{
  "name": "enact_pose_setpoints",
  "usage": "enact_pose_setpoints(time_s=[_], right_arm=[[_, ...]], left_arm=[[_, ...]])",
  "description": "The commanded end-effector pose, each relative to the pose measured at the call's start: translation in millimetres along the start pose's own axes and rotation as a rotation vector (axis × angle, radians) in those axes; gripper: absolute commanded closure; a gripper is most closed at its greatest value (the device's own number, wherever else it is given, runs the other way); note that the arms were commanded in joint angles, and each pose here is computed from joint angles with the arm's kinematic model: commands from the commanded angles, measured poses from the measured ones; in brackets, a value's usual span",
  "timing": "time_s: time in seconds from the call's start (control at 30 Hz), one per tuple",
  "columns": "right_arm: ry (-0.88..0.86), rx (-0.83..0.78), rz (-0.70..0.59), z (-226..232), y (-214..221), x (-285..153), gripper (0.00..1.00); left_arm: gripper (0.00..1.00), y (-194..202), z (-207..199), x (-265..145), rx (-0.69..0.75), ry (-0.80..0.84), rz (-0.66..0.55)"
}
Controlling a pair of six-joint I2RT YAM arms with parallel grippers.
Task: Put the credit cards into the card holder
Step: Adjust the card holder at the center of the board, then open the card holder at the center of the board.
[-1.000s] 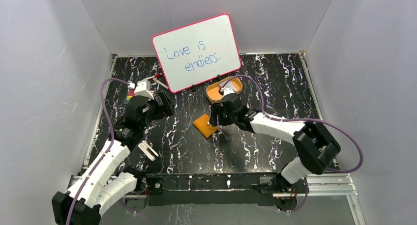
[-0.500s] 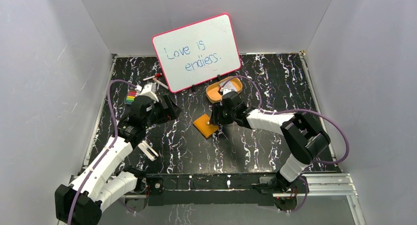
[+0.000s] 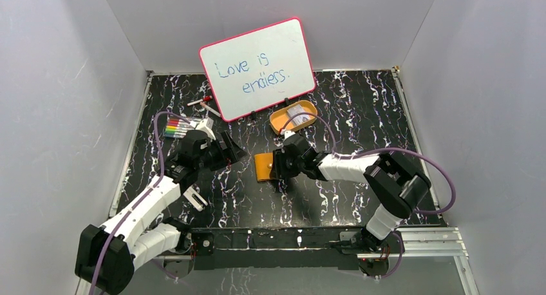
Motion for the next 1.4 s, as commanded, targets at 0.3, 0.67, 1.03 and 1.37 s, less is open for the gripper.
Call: enact_pose_setpoints(time_s=[0.3,0.67,1.03,1.37], right_arm=[[0.166,-0.102,-0.112,8.6,-35.0,-48.6,0.41],[0.202,-0.189,-0.032,25.7,-56.9,-15.1,0.51],[0.222,-0.168,0.034,34.5,-63.2,9.4,0.54],[0.251,-0.177,0.083,34.0,-53.5,17.5,0.54]], left_arm=[[0.26,-2.2,-9.4,13.1,-0.034,0.005,0.001],[0.55,1.5,-15.3,37.2,-0.147,0.084,0.041],[0.94,20.6,-9.6,75.5,-0.249,0.163,0.157],[1.0,37.6,-2.0,96.7,-0.286,0.139,0.223]])
Point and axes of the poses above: each gripper's point midway between its finger pads, its own x axis out along the fingers, its own z axis along the line the jaws close on, y = z × x, the point moved 8 cm from there along -x, back along the fingers, and after that the axes turned 5 degrees about -x, right-handed, at the moved point
